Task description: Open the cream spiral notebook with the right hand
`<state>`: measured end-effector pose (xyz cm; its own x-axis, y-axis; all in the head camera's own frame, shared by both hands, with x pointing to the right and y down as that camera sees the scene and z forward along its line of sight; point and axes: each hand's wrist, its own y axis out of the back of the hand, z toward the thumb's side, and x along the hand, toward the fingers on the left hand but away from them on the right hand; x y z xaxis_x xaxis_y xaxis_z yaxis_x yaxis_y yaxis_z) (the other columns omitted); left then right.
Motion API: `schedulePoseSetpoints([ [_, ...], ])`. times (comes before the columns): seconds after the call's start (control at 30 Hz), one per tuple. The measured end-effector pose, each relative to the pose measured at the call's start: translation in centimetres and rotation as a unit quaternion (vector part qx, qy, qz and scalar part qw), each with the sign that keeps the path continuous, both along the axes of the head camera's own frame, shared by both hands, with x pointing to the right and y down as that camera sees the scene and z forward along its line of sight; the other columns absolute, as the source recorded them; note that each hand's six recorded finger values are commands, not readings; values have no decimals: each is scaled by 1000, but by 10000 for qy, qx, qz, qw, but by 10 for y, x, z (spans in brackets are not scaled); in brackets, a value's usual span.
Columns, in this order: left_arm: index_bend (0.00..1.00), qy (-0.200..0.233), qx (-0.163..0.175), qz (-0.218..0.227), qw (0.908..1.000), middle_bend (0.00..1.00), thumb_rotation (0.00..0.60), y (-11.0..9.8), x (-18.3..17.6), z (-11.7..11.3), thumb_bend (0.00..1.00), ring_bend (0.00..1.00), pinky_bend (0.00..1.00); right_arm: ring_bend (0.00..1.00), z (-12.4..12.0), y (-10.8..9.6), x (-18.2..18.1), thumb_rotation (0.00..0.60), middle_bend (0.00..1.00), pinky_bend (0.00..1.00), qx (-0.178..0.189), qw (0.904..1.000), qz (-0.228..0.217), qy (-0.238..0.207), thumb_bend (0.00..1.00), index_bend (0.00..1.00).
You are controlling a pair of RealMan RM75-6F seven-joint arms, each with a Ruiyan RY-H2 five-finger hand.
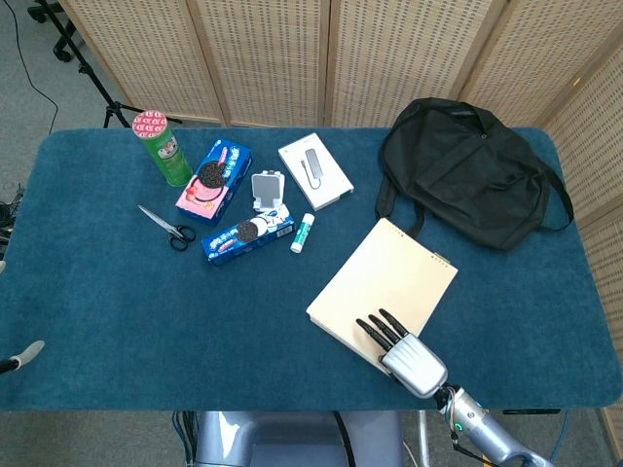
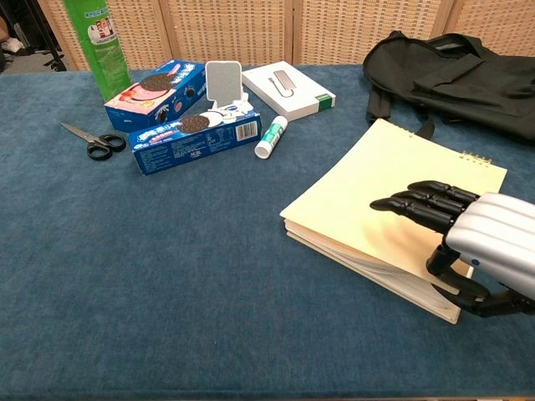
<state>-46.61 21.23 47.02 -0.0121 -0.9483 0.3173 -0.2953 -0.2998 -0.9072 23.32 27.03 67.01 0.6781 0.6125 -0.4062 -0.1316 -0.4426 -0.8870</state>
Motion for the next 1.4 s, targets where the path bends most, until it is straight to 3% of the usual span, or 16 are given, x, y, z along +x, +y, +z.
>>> schedulePoseSetpoints([
  [0.57, 0, 5, -5, 5, 10000, 0, 600, 0, 0, 0, 0, 0, 0, 0, -6, -5, -3, 600, 55, 0, 28, 10000, -80, -50, 951, 681],
  [0.9, 0, -3, -9, 3, 10000, 0, 600, 0, 0, 1, 0, 0, 0, 0, -18, -1, -15, 600, 77, 0, 75, 9980, -580, -244, 956, 681],
  [1.13, 0, -13, -18, 4, 10000, 0, 600, 0, 1, 1, 0, 0, 0, 0, -24, 6, -25, 600, 82, 0, 73, 9926, -1171, -321, 956, 681],
  [1.4, 0, -45, -27, 0, 10000, 0, 600, 0, 1, 2, 0, 0, 0, 0, -28, 11, -32, 600, 97, 0, 89, 9873, -1557, -309, 956, 681],
])
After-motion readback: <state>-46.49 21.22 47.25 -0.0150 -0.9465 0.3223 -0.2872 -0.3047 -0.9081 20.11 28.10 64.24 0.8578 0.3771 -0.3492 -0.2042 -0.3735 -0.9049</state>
